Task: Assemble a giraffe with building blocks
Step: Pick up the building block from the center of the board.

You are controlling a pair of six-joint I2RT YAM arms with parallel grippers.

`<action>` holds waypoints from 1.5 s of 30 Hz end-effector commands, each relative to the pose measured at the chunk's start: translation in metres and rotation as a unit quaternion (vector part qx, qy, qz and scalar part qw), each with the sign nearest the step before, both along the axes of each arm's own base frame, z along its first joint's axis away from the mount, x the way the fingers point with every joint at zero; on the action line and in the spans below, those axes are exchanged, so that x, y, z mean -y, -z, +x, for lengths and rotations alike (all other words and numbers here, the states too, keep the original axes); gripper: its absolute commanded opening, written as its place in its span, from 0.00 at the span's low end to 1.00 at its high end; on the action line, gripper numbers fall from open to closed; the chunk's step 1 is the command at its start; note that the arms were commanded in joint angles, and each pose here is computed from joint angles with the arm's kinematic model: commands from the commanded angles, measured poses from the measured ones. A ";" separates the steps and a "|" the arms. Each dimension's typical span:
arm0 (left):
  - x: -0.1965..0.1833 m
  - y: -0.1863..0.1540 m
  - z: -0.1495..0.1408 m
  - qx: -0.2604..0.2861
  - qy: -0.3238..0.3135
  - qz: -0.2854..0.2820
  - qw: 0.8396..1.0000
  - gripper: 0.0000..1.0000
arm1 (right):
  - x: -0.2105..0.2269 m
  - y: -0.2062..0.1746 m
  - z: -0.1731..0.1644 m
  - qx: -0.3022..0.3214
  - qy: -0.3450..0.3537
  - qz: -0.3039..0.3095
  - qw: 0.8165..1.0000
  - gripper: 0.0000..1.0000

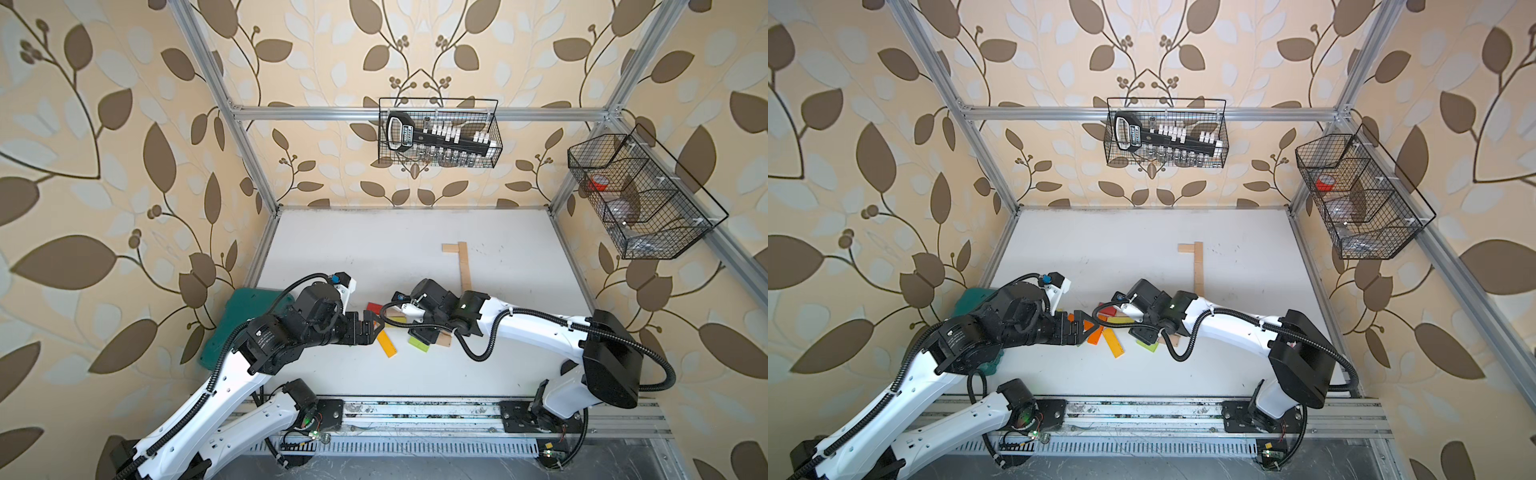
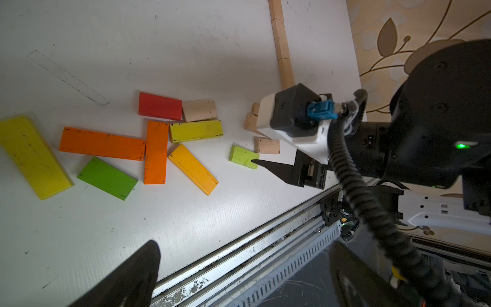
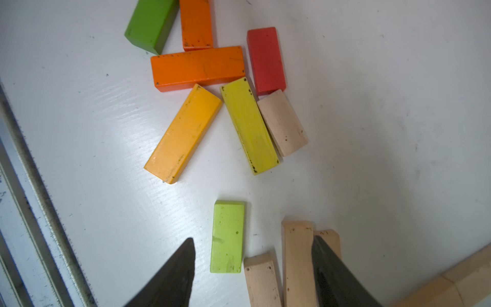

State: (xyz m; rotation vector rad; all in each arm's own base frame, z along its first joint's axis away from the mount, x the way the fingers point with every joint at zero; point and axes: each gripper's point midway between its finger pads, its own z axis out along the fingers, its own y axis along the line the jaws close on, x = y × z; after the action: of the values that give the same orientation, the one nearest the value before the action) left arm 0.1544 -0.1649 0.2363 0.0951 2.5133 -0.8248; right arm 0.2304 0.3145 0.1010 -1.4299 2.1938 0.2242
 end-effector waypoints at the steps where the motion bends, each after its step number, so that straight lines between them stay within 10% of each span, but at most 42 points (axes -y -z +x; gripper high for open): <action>1: -0.004 -0.020 -0.002 0.028 0.002 -0.005 1.000 0.99 | -0.014 0.013 -0.006 0.014 -0.121 -0.009 0.992 0.67; 40: -0.023 -0.019 -0.007 0.048 -0.015 0.016 0.999 0.99 | -0.038 0.087 0.043 -0.063 -0.177 -0.018 0.982 0.59; 45: -0.023 -0.019 -0.008 0.049 -0.014 0.015 0.999 0.99 | -0.044 0.089 0.041 -0.072 -0.177 -0.015 0.982 0.33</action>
State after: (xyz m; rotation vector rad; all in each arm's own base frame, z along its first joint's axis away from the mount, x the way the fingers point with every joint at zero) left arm 0.1460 -0.1450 0.2469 0.0790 2.4642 -0.7763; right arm 0.2753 0.3527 0.0171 -1.8455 2.0386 0.4047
